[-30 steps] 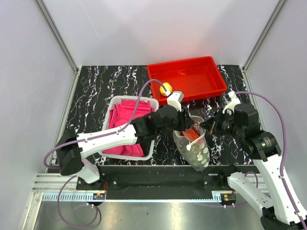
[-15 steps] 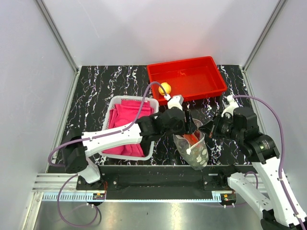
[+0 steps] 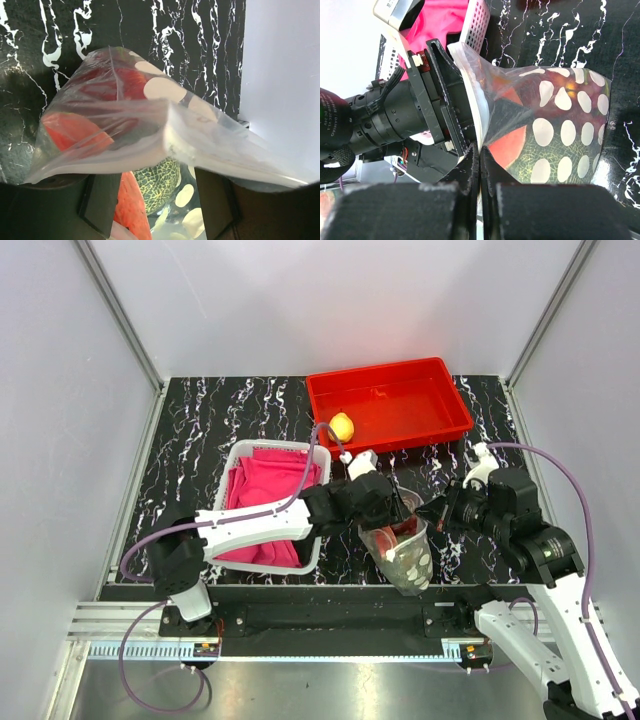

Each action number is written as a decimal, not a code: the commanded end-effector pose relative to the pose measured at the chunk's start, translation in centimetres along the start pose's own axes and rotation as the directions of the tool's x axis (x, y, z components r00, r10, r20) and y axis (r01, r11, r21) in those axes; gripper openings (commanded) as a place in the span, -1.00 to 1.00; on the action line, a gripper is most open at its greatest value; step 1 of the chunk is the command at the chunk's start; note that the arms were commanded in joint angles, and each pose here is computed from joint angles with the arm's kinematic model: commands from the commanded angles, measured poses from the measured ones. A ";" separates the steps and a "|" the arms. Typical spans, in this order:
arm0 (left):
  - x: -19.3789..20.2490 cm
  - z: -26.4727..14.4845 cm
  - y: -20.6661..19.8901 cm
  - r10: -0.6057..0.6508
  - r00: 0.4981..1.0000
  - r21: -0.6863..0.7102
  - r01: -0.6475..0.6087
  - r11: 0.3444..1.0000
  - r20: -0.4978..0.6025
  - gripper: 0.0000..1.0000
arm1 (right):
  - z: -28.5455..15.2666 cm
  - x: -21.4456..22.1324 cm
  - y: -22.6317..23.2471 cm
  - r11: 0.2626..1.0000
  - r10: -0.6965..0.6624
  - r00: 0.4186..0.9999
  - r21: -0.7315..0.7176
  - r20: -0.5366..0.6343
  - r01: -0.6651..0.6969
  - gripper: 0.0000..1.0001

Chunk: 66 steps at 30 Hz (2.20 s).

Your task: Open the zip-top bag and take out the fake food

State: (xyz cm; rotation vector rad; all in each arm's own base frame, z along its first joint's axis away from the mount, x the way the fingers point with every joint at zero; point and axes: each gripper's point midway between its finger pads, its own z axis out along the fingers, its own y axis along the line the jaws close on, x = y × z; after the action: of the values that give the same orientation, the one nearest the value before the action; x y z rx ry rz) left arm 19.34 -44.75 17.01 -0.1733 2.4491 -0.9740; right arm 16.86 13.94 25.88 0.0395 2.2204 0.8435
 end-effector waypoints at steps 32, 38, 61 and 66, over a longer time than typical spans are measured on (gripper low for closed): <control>-0.2 -4.8 -1.0 0.678 0.722 -0.006 -0.685 0.729 -0.137 0.29 | -2.4 -3.9 1.9 0.989 -0.129 0.971 -0.038 0.201 0.140 -1.00; 0.5 -5.0 1.2 0.661 0.721 -0.055 -0.683 0.728 -0.208 0.24 | -1.5 -2.9 1.5 0.992 -0.113 0.981 -0.044 0.159 0.122 -1.00; 3.6 -2.1 2.9 0.425 0.877 -0.104 -0.455 0.884 -0.226 -0.08 | -0.5 -1.5 0.9 0.994 -0.091 0.990 -0.054 0.106 0.097 -1.00; 3.8 -1.6 3.8 0.421 0.878 -0.135 -0.457 0.879 -0.230 0.14 | -0.4 -1.4 0.9 0.994 -0.088 0.991 -0.055 0.101 0.094 -1.00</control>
State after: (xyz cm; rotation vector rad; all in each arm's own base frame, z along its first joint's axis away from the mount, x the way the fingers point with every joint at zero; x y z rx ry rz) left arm 15.05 -41.48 14.69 0.4745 2.5814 -0.5768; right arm 16.88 13.28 25.95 -0.0186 2.1575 0.7946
